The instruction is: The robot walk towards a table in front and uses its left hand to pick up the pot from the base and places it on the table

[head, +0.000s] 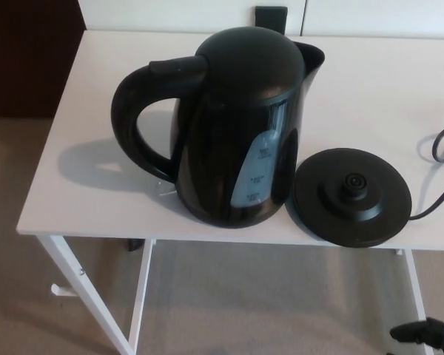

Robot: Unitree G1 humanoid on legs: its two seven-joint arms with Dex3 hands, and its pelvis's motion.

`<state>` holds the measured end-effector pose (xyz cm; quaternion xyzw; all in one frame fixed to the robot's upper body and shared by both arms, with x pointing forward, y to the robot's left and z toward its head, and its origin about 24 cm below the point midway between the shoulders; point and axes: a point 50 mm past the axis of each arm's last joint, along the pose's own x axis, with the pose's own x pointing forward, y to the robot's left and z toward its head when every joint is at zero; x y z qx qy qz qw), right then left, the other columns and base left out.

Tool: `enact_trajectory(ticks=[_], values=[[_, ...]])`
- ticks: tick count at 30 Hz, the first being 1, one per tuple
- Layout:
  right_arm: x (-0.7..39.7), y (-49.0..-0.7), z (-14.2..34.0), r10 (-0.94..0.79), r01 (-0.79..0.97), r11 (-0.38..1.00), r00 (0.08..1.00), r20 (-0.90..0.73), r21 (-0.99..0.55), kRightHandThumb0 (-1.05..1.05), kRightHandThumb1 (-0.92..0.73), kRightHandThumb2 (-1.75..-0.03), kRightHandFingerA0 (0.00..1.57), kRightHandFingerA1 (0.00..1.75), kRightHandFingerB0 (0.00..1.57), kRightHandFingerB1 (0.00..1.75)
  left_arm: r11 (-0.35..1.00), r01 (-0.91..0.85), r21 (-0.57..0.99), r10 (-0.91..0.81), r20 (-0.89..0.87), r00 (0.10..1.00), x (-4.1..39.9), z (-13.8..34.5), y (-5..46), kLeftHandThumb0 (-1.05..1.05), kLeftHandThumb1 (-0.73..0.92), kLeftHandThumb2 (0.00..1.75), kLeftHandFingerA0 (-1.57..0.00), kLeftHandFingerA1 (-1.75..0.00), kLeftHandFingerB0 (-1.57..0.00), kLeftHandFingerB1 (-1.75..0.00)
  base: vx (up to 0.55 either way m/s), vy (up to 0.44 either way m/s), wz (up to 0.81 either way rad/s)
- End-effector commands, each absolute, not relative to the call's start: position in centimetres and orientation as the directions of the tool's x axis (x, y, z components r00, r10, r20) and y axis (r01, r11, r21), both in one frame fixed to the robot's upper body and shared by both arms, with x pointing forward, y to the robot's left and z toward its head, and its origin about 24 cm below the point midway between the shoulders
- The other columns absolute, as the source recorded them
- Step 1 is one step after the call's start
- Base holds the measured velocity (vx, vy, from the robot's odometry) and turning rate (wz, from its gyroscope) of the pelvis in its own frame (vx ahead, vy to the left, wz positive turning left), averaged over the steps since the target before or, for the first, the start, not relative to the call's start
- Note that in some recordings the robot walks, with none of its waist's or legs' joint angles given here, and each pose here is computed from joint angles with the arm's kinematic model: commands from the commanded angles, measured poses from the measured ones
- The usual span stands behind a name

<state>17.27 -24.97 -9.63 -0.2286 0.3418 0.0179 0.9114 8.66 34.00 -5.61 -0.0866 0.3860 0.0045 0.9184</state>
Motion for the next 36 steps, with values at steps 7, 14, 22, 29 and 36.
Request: enact_trajectory(ticks=[7, 14, 22, 29, 36], values=[[14.2, -25.7, -10.4, -0.09, -0.127, 0.942, 0.797, -0.598, -0.311, -1.05, -0.54, -1.07, 0.24, 0.84, 0.16, 0.77, 0.945, 0.304, 0.12, -0.086, -0.805, 0.586, 5.3, -10.9, 27.9, -0.86, 0.8, 1.13, -0.07, -0.25, -0.07, -0.2, 0.0, 0.0, 0.0], [14.8, -25.6, -10.2, -0.076, -0.147, 0.937, 0.801, -0.594, -0.317, -1.05, -0.54, -1.06, 0.24, 0.83, 0.14, 0.76, 0.899, 0.379, 0.218, -0.07, -0.784, 0.617, 5.0, -10.6, 28.1, -0.89, 0.76, 1.11, -0.08, -0.27, -0.08, -0.18, 0.0, 0.0, 0.0], [16.1, -25.8, -9.7, -0.078, -0.144, 0.932, 0.818, -0.571, -0.334, -0.56, -0.22, -1.02, 0.11, 0.67, 0.02, 0.62, 0.859, 0.418, 0.295, -0.066, -0.745, 0.663, 6.2, -10.0, 27.9, -0.77, 0.92, 0.7, -0.1, -0.26, -0.08, -0.21, 0.0, 0.0, 0.0], [17.4, -25.9, -9.1, -0.074, -0.157, 0.92, 0.832, -0.551, -0.36, -1.05, -0.58, -1.2, 0.35, 0.86, 0.12, 0.73, 0.852, 0.417, 0.316, -0.06, -0.732, 0.678, 7.0, -10.0, 28.4, -0.76, 0.92, 0.7, -0.1, -0.27, -0.08, -0.21, 0.0, 0.0, 0.0], [18.0, -26.1, -8.8, -0.071, -0.156, 0.922, 0.832, -0.551, -0.353, -1.05, -0.54, -1.17, 0.29, 0.83, 0.05, 0.69, 0.837, 0.433, 0.335, -0.062, -0.727, 0.684, 7.6, -10.3, 28.4, -0.78, 0.92, 0.7, -0.12, -0.28, -0.08, -0.21, 0.0, 0.0, 0.0]])
